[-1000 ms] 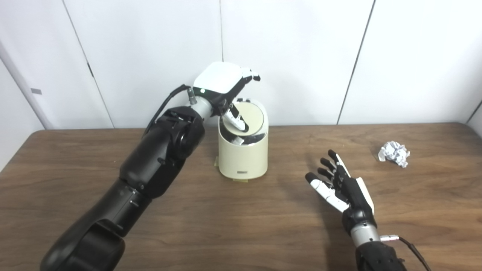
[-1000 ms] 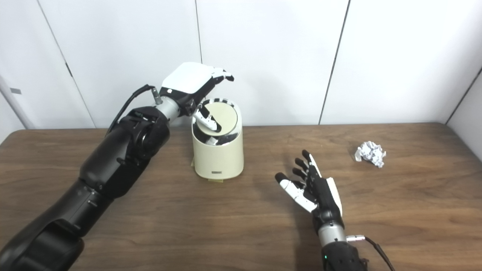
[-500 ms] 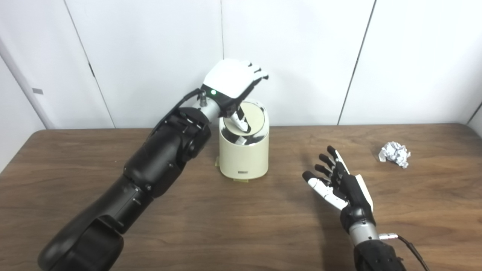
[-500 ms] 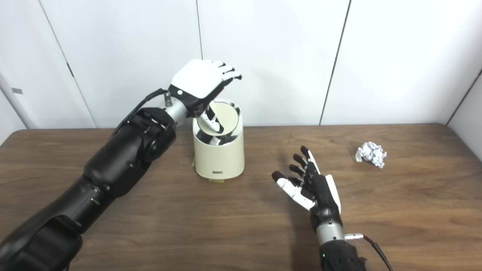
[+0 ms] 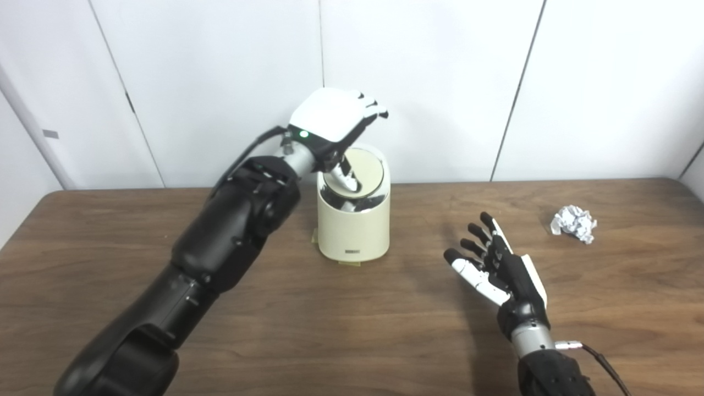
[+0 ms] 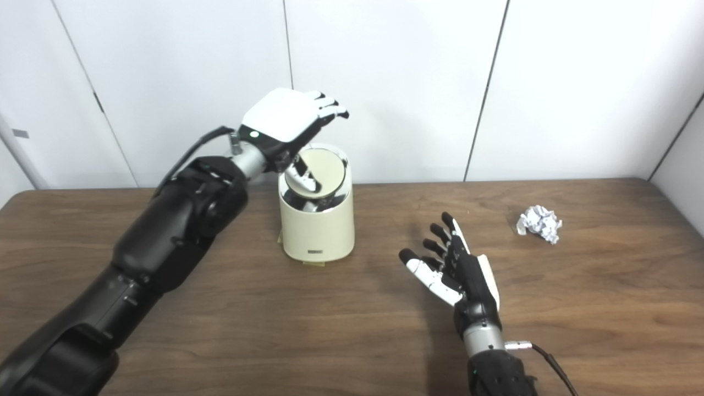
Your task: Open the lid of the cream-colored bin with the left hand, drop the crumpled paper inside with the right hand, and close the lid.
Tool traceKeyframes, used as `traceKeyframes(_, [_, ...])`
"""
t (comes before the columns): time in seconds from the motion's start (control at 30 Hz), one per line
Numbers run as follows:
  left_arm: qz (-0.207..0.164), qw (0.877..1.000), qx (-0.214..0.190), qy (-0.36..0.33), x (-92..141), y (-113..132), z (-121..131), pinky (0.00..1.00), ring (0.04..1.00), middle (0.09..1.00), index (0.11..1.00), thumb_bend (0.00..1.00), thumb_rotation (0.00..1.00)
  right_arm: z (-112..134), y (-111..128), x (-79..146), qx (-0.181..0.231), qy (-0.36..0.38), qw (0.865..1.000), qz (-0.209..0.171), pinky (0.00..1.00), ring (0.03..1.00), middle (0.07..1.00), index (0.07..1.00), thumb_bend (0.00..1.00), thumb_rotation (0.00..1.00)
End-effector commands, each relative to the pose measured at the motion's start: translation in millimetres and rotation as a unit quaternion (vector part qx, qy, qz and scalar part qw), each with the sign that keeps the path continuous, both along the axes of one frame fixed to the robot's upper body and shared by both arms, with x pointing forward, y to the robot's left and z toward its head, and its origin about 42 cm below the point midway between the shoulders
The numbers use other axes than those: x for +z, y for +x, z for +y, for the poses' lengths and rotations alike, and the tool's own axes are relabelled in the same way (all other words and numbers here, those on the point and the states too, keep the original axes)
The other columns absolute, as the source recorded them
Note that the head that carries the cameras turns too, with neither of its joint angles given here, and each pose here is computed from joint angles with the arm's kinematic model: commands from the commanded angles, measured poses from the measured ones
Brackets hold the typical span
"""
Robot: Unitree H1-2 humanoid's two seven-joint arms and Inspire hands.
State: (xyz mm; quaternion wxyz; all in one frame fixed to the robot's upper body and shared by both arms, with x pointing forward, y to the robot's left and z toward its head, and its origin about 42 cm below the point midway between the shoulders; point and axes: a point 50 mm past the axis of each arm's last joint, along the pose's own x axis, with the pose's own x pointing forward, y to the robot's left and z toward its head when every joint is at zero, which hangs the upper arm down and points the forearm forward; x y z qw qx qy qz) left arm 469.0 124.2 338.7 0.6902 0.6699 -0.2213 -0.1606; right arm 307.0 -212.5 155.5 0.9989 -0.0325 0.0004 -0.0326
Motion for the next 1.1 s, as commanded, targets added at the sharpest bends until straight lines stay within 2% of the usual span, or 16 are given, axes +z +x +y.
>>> traceKeyframes(0.0, [-0.042, 0.998, 0.005, -0.048, 53, -2, 15, 0.83, 0.924, 0.922, 0.909, 0.91, 0.03, 3, 6, 21, 0.004, 0.015, 0.999, -0.046, 0.77, 0.870, 0.925, 0.976, 0.57, 0.37])
traceKeyframes(0.17, [-0.063, 0.986, 0.009, -0.157, 69, -10, 45, 0.74, 0.873, 0.874, 0.862, 0.86, 0.24, 2, 4, 21, 0.004, 0.015, 0.999, -0.044, 0.79, 0.874, 0.931, 0.979, 0.56, 0.35])
traceKeyframes(0.27, [-0.069, 0.968, 0.028, -0.240, 69, -15, 62, 0.69, 0.826, 0.847, 0.826, 0.76, 0.27, 1, 5, 21, 0.003, 0.016, 0.999, -0.044, 0.77, 0.870, 0.923, 0.972, 0.57, 0.37])
traceKeyframes(0.4, [-0.039, 0.940, 0.052, -0.335, 61, -25, 88, 0.75, 0.852, 0.866, 0.818, 0.61, 0.30, 1, 6, 22, 0.006, 0.026, 0.999, -0.046, 0.78, 0.875, 0.926, 0.974, 0.56, 0.35])
traceKeyframes(0.43, [-0.026, 0.935, 0.055, -0.348, 56, -29, 94, 0.76, 0.873, 0.886, 0.836, 0.58, 0.35, 1, 6, 22, 0.005, 0.028, 0.999, -0.045, 0.78, 0.874, 0.925, 0.973, 0.56, 0.35])
traceKeyframes(0.5, [-0.005, 0.930, 0.057, -0.364, 43, -39, 104, 0.79, 0.880, 0.891, 0.861, 0.53, 0.52, 1, 7, 23, 0.005, 0.039, 0.998, -0.043, 0.78, 0.872, 0.924, 0.969, 0.57, 0.33])
traceKeyframes(0.63, [0.037, 0.911, 0.056, -0.408, 8, -57, 121, 0.84, 0.885, 0.890, 0.878, 0.46, 0.72, 0, 6, 24, 0.009, 0.058, 0.998, -0.039, 0.80, 0.879, 0.932, 0.973, 0.57, 0.32])
traceKeyframes(0.7, [0.054, 0.896, 0.062, -0.437, -8, -64, 129, 0.86, 0.898, 0.897, 0.886, 0.47, 0.80, 0, 6, 25, 0.007, 0.058, 0.998, -0.036, 0.80, 0.881, 0.934, 0.974, 0.56, 0.33])
traceKeyframes(0.8, [0.075, 0.867, 0.067, -0.489, -31, -78, 139, 0.88, 0.914, 0.910, 0.906, 0.46, 0.85, -1, 5, 26, 0.006, 0.061, 0.997, -0.036, 0.80, 0.883, 0.933, 0.970, 0.56, 0.32])
traceKeyframes(0.93, [0.097, 0.827, 0.077, -0.549, -55, -93, 149, 0.90, 0.917, 0.911, 0.917, 0.48, 0.84, -3, 3, 28, 0.003, 0.051, 0.998, -0.036, 0.81, 0.887, 0.933, 0.967, 0.55, 0.33])
traceKeyframes(1.03, [0.108, 0.809, 0.085, -0.572, -69, -103, 152, 0.92, 0.924, 0.917, 0.919, 0.50, 0.86, -6, 3, 28, -0.001, 0.048, 0.998, -0.034, 0.81, 0.889, 0.936, 0.965, 0.55, 0.35])
traceKeyframes(1.07, [0.117, 0.798, 0.090, -0.584, -75, -108, 151, 0.92, 0.927, 0.920, 0.920, 0.50, 0.87, -7, 3, 28, -0.002, 0.049, 0.998, -0.034, 0.81, 0.890, 0.936, 0.965, 0.55, 0.35])
